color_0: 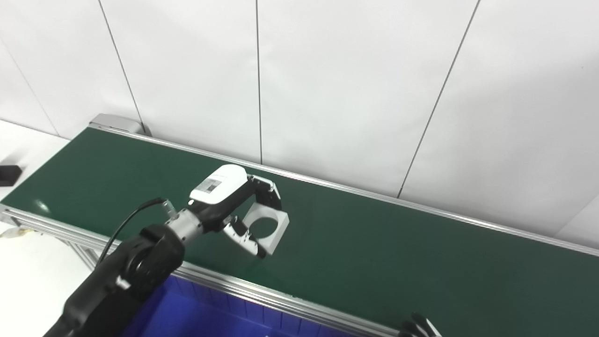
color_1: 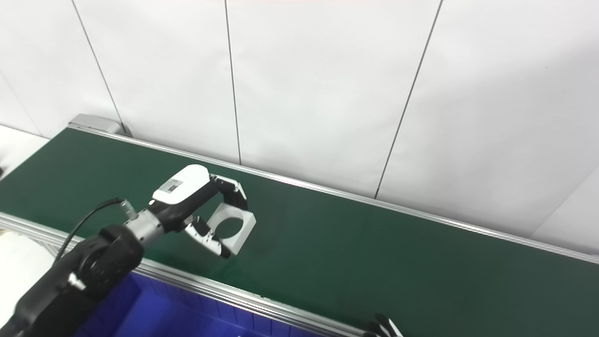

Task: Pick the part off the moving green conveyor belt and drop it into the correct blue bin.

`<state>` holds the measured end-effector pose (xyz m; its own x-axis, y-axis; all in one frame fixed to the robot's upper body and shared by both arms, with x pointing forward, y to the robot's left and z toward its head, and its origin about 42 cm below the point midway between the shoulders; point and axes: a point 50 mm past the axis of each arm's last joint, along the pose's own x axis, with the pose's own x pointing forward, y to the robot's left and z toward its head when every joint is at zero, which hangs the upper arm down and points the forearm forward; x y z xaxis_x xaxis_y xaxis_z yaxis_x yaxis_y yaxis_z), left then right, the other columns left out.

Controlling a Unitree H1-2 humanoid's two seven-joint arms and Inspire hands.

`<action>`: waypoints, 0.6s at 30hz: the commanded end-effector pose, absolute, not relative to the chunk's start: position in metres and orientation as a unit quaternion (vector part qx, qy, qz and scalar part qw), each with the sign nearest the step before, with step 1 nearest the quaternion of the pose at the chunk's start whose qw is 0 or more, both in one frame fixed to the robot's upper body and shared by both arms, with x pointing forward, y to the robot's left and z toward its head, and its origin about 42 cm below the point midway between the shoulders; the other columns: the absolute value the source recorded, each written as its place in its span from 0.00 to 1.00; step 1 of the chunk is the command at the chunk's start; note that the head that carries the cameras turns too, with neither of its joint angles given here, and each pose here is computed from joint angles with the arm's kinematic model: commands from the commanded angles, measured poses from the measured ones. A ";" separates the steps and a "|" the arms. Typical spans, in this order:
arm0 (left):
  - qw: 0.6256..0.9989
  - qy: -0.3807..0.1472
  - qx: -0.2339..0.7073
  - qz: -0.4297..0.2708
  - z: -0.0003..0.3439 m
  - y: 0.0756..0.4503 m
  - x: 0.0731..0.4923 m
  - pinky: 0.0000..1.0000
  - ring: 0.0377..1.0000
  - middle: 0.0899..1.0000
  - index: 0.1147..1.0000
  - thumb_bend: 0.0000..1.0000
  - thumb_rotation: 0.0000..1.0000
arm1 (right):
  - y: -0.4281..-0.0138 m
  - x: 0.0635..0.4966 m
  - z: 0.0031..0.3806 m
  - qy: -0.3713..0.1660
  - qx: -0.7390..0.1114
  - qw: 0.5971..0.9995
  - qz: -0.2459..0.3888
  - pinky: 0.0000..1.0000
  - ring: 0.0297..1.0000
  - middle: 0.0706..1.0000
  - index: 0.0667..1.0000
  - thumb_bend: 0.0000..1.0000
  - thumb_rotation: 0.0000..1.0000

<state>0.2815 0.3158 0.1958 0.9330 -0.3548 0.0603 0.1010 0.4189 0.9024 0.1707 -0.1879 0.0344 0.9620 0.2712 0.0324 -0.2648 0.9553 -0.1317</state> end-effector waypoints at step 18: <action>0.849 -0.149 0.488 -0.137 0.228 0.308 0.211 0.56 0.48 0.42 0.44 0.52 0.00 | -0.204 0.177 0.071 -0.105 -0.054 0.984 0.131 0.69 0.76 0.81 0.86 0.61 0.89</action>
